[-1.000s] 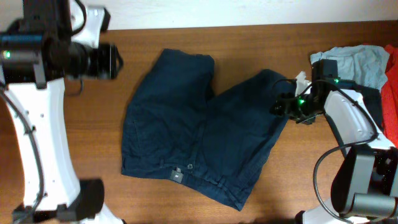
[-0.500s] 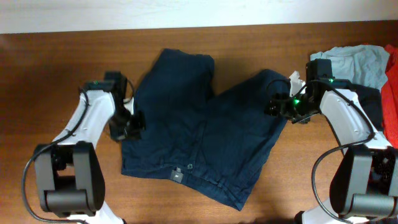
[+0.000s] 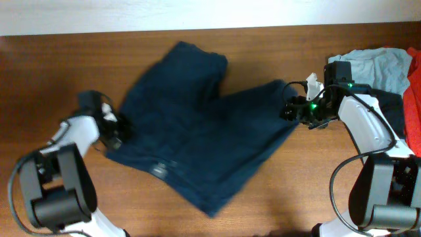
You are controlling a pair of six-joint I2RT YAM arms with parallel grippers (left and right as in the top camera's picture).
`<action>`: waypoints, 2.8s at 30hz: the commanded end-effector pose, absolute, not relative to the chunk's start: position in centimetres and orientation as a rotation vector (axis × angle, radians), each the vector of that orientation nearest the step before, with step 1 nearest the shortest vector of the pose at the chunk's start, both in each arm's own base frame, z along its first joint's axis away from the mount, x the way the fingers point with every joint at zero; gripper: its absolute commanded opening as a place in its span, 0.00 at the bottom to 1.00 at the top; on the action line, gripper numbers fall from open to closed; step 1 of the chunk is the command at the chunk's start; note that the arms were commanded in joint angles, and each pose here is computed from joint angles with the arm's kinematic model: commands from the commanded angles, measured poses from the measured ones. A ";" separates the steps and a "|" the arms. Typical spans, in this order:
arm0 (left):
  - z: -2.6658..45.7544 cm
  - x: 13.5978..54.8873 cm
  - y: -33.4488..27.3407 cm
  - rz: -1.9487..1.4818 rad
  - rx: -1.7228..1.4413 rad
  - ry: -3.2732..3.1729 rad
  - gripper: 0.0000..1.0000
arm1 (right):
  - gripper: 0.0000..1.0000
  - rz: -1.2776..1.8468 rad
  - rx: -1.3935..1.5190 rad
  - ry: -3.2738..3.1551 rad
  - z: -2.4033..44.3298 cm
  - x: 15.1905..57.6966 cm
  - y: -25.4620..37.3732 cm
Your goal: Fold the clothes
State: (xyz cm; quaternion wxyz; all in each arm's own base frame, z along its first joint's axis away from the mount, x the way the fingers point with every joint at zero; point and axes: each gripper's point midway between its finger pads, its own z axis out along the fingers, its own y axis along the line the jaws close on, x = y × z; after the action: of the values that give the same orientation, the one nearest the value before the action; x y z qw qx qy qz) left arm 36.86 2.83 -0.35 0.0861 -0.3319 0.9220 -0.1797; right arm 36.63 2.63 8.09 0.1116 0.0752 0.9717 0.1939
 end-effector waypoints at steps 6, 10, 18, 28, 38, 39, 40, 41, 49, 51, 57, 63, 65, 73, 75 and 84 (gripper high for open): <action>5.4 49.7 12.4 -0.335 -0.666 2.542 0.00 | 0.77 0.570 0.175 2.771 8.9 38.6 2.8; 13.7 53.0 11.5 -0.302 -0.478 2.494 0.20 | 0.80 0.564 0.126 2.736 8.9 39.6 3.4; 15.2 44.9 2.1 -0.472 -0.444 2.906 0.41 | 0.80 0.546 -0.108 2.653 4.8 43.8 6.9; 11.2 37.9 -5.7 -0.439 -0.254 3.258 0.38 | 0.41 0.901 -0.213 2.523 4.6 44.7 11.1; 2.4 26.3 -9.5 -0.503 -0.236 3.644 0.34 | 0.05 1.093 -0.251 2.335 12.4 44.0 10.8; 1.3 24.9 -9.8 -0.517 -0.241 3.675 0.34 | 0.04 1.079 -0.258 2.312 13.7 43.9 10.5; 0.3 23.5 -10.1 -0.552 -0.252 3.698 0.33 | 0.04 1.054 -0.271 2.285 15.1 43.8 10.4; -0.2 22.7 -10.3 -0.581 -0.265 3.708 0.33 | 0.04 1.029 -0.273 2.277 15.7 43.8 10.2; -1.7 19.8 -10.2 -0.607 -0.303 3.757 0.34 | 0.07 0.294 0.089 2.593 11.3 42.7 1.0; -1.8 19.9 -10.2 -0.607 -0.301 3.753 0.33 | 0.18 0.107 0.151 2.694 9.4 41.0 -1.4; -1.8 19.8 -10.1 -0.602 -0.298 3.754 0.34 | 0.61 0.052 0.163 2.658 9.8 41.9 -2.2; -1.9 20.1 -10.2 -0.603 -0.293 3.744 0.33 | 0.63 0.492 0.032 2.564 9.1 44.5 3.4; -2.0 20.1 -10.2 -0.604 -0.292 3.742 0.34 | 0.63 0.562 0.052 2.571 7.8 45.0 4.1; -2.1 20.3 -10.2 -0.606 -0.285 3.729 0.34 | 0.63 1.100 -0.039 2.466 4.3 45.9 10.2; -2.2 20.5 -10.2 -0.607 -0.282 3.722 0.34 | 0.62 1.192 -0.107 2.411 5.1 45.8 11.8; -2.3 20.6 -10.3 -0.608 -0.278 3.715 0.34 | 0.54 1.355 -0.174 2.061 12.4 49.9 13.4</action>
State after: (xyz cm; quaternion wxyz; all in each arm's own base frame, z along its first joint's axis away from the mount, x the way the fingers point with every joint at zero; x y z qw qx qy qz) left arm 22.12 -10.88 -0.28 -0.2855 -0.0672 0.9393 -0.1779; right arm 49.77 12.63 8.85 0.3264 -0.0637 0.8313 0.4453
